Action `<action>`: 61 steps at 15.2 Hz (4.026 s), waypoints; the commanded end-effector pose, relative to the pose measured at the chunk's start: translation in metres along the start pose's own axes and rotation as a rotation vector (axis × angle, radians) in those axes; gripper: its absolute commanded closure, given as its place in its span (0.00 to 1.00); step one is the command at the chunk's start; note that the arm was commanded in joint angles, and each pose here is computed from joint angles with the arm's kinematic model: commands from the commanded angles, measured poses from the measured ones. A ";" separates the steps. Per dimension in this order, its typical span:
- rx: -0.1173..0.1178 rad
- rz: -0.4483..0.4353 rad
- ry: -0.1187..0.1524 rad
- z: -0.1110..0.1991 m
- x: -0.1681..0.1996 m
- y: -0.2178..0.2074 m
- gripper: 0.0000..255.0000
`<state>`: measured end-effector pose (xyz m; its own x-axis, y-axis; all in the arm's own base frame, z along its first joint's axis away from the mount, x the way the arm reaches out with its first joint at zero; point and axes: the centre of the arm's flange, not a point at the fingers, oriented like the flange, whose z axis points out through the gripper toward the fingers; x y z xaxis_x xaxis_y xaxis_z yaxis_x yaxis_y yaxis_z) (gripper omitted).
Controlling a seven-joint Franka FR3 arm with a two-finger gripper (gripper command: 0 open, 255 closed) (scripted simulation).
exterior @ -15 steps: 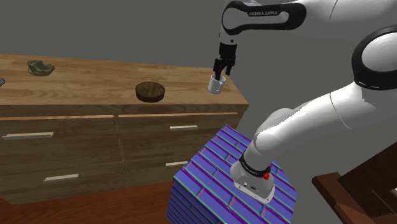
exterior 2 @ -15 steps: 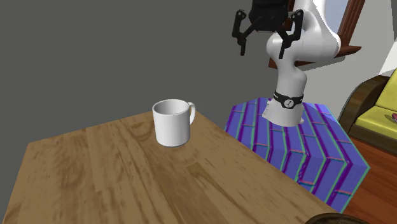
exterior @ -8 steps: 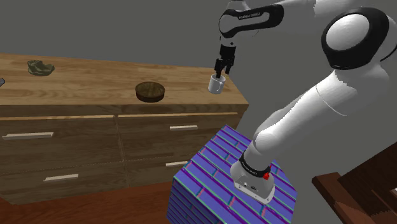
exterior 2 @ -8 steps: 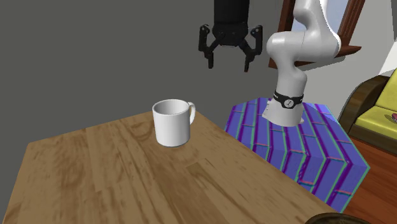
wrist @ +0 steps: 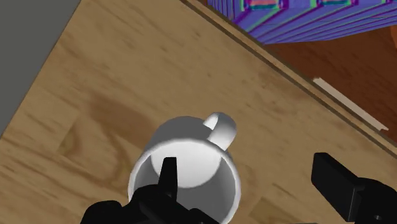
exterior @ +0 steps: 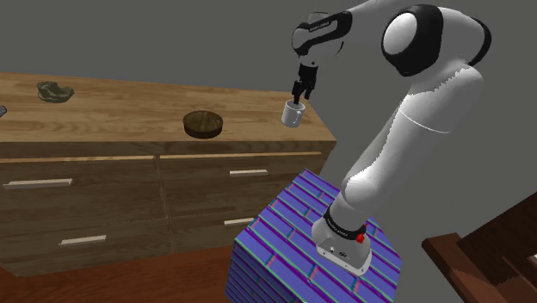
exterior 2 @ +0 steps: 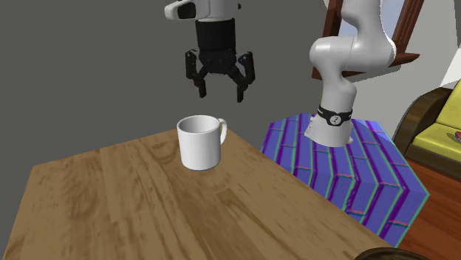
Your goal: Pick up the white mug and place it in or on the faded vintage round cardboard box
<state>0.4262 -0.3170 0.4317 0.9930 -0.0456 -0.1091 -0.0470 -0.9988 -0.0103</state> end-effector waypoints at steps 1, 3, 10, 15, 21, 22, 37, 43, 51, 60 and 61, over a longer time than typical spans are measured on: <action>0.002 -0.003 0.004 0.011 0.010 0.021 0.00; 0.006 -0.005 0.007 0.020 0.022 0.043 0.00; 0.012 -0.008 0.015 0.049 0.046 0.089 0.00; 0.012 -0.008 0.015 0.079 0.047 0.089 0.00; 0.012 -0.008 0.015 0.079 0.047 0.089 0.00; 0.012 -0.008 0.015 0.079 0.047 0.089 0.00; 0.012 -0.008 0.015 0.058 0.044 0.088 1.00; 0.012 -0.008 0.015 0.026 0.041 0.088 1.00; 0.012 -0.008 0.015 -0.016 0.036 0.088 1.00; 0.012 -0.008 0.015 -0.047 0.057 0.040 1.00; 0.012 -0.008 0.015 -0.048 0.062 0.029 1.00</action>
<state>0.4832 -0.3622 0.4710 0.9949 -0.0364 -0.0943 -0.0388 -0.9990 -0.0240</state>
